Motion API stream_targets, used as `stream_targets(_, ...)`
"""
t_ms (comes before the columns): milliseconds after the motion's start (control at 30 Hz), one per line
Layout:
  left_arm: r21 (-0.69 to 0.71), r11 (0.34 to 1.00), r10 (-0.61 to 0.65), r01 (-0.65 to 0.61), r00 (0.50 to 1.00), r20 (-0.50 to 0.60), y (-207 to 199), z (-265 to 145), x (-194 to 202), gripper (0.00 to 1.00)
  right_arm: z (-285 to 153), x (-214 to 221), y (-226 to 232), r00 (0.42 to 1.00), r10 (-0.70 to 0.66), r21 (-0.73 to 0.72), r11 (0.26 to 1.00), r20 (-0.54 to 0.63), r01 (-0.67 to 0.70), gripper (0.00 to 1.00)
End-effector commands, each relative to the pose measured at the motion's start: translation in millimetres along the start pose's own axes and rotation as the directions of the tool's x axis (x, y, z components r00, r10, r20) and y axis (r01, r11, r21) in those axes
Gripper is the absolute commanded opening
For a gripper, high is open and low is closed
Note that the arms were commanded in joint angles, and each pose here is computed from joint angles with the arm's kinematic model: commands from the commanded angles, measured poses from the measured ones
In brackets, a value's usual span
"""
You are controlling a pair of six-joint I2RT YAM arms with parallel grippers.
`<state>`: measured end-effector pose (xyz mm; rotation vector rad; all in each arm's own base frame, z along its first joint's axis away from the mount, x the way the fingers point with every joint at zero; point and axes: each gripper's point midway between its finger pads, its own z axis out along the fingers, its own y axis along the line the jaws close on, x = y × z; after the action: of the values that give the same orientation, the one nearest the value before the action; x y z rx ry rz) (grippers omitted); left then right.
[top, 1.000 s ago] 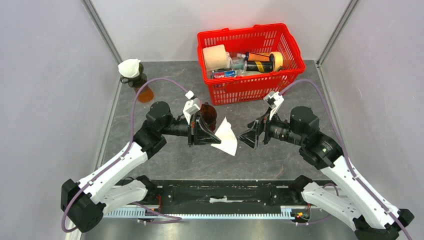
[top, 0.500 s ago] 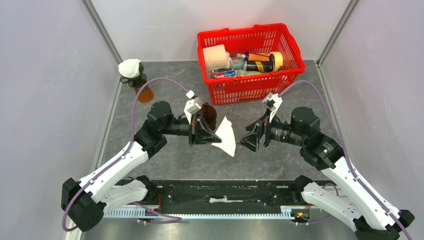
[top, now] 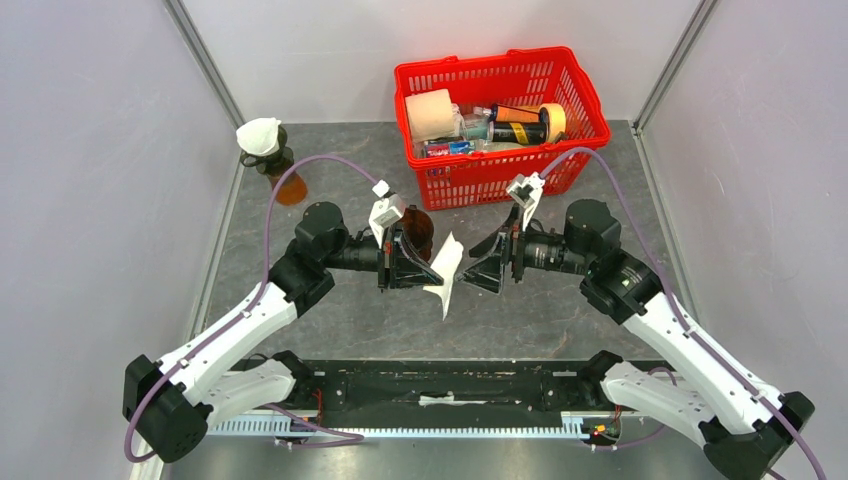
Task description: Place the coffee filter in the dripper
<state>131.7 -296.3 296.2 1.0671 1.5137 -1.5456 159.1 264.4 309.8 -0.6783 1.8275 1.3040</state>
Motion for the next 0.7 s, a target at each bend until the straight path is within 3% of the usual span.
stream_targets(0, 0.002, 0.999, 0.054, -0.054, 0.998, 0.010, 0.2, 1.9, -6.2, 0.02, 4.6, -17.9, 18.9, 0.998, -0.002, -0.103, 0.995, 0.056, 0.008, 0.97)
stream_targets(233, 0.000, 0.998, 0.058, -0.058, 0.998, 0.012, 0.5, 2.0, -6.9, 0.02, 19.9, -22.0, 7.6, 0.997, 0.054, -0.090, 0.995, 0.061, -0.048, 0.84)
stream_targets(433, -0.025, 0.998, 0.058, -0.057, 0.998, 0.023, 3.8, 1.8, -9.6, 0.02, 27.5, -20.5, 2.6, 0.995, 0.092, -0.092, 0.992, 0.049, -0.088, 0.47)
stream_targets(667, -0.120, 0.990, 0.084, -0.078, 0.995, 0.048, 12.2, -3.8, -15.0, 0.02, 18.4, -4.0, -6.2, 0.997, 0.079, -0.021, 0.997, -0.004, -0.079, 0.13)
